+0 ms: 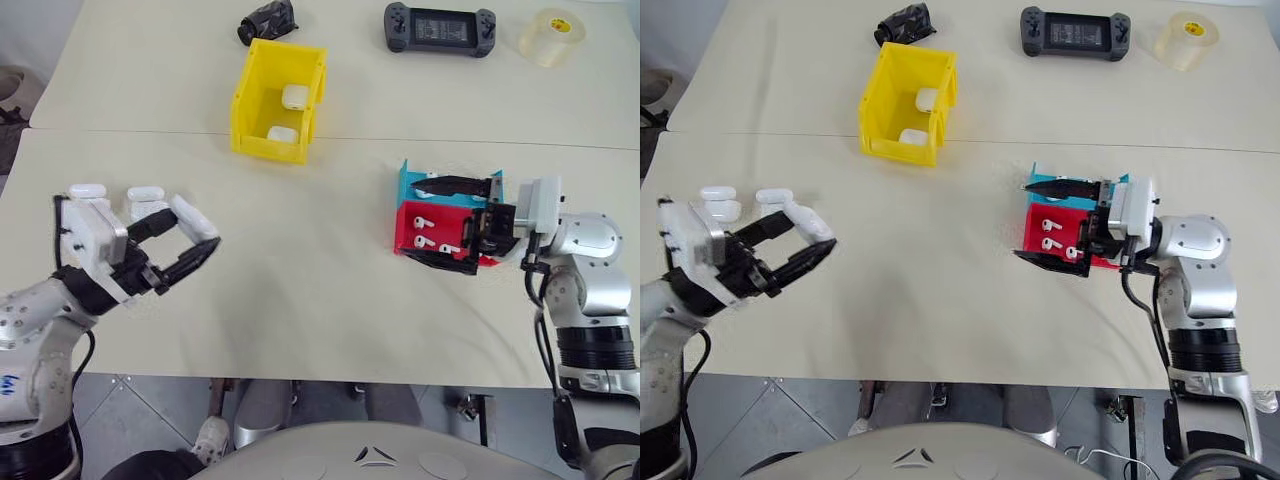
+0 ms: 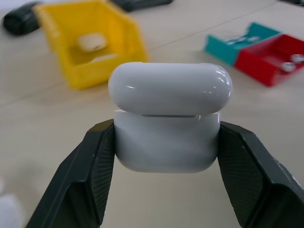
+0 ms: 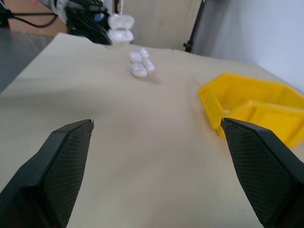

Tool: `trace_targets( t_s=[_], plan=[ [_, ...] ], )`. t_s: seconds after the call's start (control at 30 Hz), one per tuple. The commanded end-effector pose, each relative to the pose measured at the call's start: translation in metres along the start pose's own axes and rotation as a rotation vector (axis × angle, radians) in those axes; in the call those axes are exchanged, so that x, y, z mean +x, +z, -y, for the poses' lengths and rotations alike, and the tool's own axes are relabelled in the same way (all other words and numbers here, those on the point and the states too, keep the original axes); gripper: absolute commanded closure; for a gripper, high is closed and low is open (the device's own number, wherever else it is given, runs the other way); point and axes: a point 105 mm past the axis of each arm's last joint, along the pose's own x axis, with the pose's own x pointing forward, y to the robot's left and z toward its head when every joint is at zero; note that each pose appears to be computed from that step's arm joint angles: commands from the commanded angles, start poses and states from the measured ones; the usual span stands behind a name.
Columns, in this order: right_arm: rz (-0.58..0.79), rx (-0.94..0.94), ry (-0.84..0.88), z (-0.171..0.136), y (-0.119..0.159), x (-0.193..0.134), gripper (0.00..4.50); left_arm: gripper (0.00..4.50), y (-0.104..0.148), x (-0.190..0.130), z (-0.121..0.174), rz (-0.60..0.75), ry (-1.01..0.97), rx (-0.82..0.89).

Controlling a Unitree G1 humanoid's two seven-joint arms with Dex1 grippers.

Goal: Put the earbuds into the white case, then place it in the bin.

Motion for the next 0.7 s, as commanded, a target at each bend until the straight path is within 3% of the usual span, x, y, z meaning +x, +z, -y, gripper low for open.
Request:
trace_targets(
  t_s=[0.03,0.37,0.53,0.7],
  plan=[
    [-0.034,-0.062,-0.068,0.007,0.012,-0.019,0.00,1.70,0.010,0.024,0.017,0.131,-0.098,0.071],
    [-0.257,-0.054,-0.222,0.001,0.013,-0.083,0.00,1.70,-0.002,0.087,0.082,0.328,-0.425,0.077],
    [-0.427,-0.011,-0.328,-0.001,0.003,-0.133,0.00,1.70,0.016,0.123,0.106,0.464,-0.533,0.113],
    [-0.492,0.017,-0.312,-0.007,0.001,-0.139,0.00,1.70,0.027,0.130,0.113,0.520,-0.591,0.105]
  ],
)
